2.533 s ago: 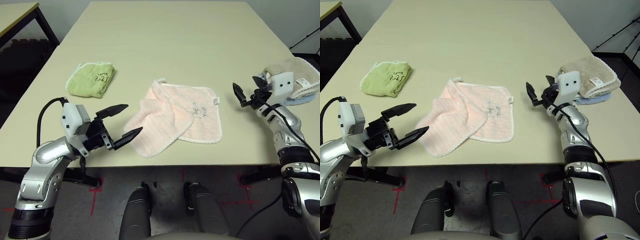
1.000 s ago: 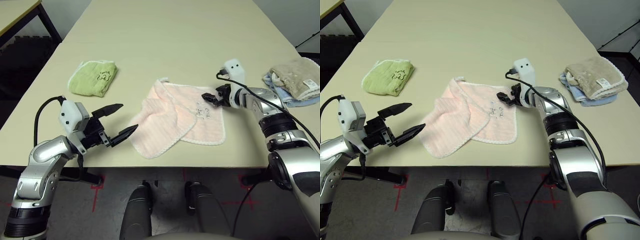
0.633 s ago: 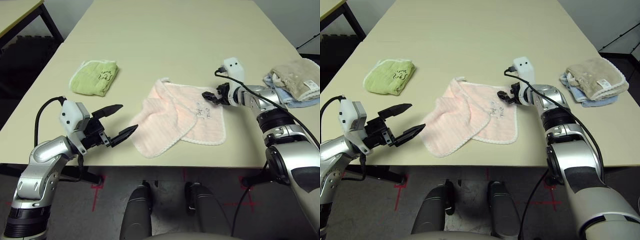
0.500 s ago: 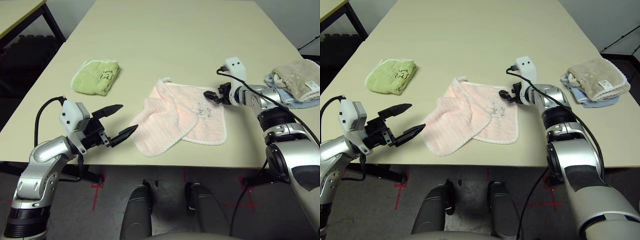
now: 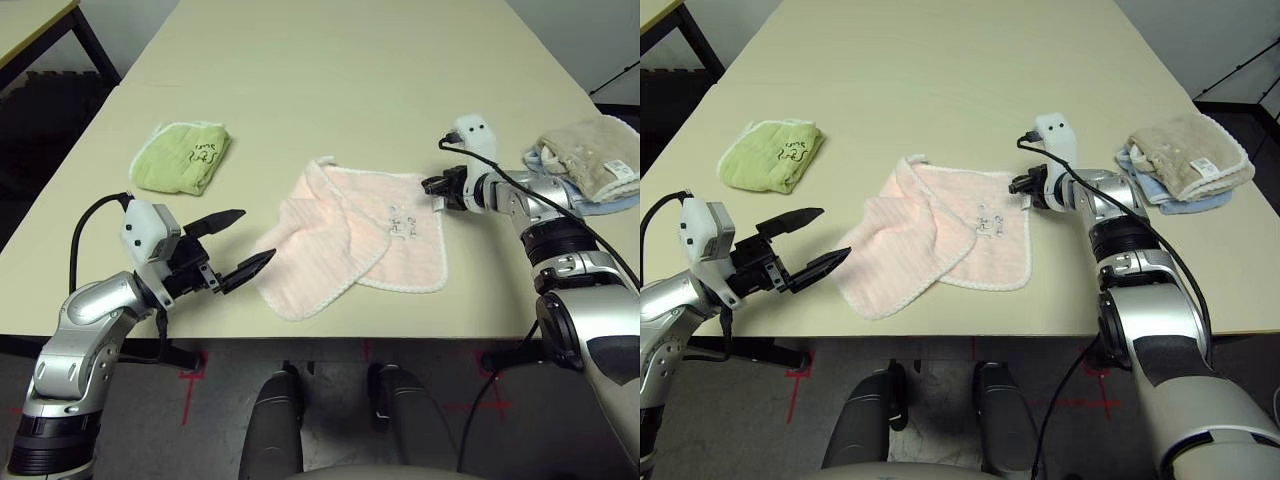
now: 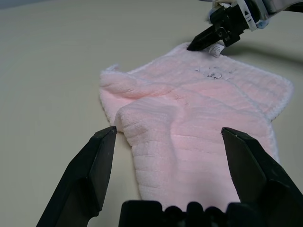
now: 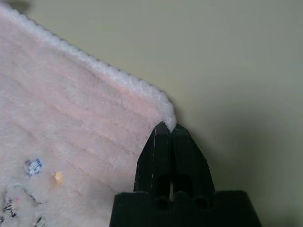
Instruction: Fold the towel and set it aside.
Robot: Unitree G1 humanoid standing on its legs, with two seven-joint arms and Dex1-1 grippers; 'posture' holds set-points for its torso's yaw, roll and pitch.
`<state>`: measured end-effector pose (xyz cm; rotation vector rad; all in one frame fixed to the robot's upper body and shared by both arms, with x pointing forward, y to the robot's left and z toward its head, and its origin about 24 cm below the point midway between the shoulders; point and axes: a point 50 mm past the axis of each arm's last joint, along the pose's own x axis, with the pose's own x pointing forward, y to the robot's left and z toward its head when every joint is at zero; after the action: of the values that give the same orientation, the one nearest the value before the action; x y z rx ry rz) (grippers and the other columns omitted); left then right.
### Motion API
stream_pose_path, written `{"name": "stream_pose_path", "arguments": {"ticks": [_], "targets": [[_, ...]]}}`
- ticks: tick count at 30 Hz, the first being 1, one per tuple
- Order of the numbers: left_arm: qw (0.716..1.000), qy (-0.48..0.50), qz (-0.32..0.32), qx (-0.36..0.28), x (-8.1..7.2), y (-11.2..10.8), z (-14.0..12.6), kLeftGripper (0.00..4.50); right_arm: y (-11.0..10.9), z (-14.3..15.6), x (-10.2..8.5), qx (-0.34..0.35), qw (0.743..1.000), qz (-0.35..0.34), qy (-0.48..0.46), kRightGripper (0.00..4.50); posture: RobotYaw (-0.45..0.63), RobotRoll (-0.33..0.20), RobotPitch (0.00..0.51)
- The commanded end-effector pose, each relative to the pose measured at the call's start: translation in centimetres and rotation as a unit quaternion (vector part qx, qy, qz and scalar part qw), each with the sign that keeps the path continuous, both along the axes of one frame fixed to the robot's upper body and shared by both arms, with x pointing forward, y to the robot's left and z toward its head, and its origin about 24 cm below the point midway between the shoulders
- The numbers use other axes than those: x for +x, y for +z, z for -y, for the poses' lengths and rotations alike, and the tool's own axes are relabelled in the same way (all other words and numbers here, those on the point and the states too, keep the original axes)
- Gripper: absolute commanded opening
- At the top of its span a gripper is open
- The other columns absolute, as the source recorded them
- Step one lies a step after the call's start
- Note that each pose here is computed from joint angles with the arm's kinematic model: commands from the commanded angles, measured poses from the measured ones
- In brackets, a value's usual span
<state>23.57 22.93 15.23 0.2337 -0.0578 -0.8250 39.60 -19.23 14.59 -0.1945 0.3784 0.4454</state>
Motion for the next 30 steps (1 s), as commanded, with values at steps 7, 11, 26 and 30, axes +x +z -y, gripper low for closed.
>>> {"name": "stream_pose_path", "arguments": {"ticks": [7,11,26,30], "targets": [[1.0,0.007,-0.001,0.0,0.5,0.2,0.3,4.5,4.4,1.4,0.9,-0.165,0.955,0.245,-0.027,0.02,-0.08,0.0,0.18],[1.0,0.018,-0.001,-0.002,0.8,0.3,0.2,4.5,5.5,1.1,0.9,-0.189,0.932,0.308,-0.021,0.02,-0.08,0.0,0.179],[0.999,0.031,0.001,-0.021,2.2,0.7,1.3,4.5,11.1,-0.5,0.2,-0.163,0.866,0.473,0.018,0.02,-0.1,0.0,0.167],[0.999,0.033,0.005,-0.023,2.6,0.9,1.4,4.5,12.8,-0.7,0.1,-0.156,0.852,0.5,0.016,0.02,-0.1,0.0,0.164]]}}
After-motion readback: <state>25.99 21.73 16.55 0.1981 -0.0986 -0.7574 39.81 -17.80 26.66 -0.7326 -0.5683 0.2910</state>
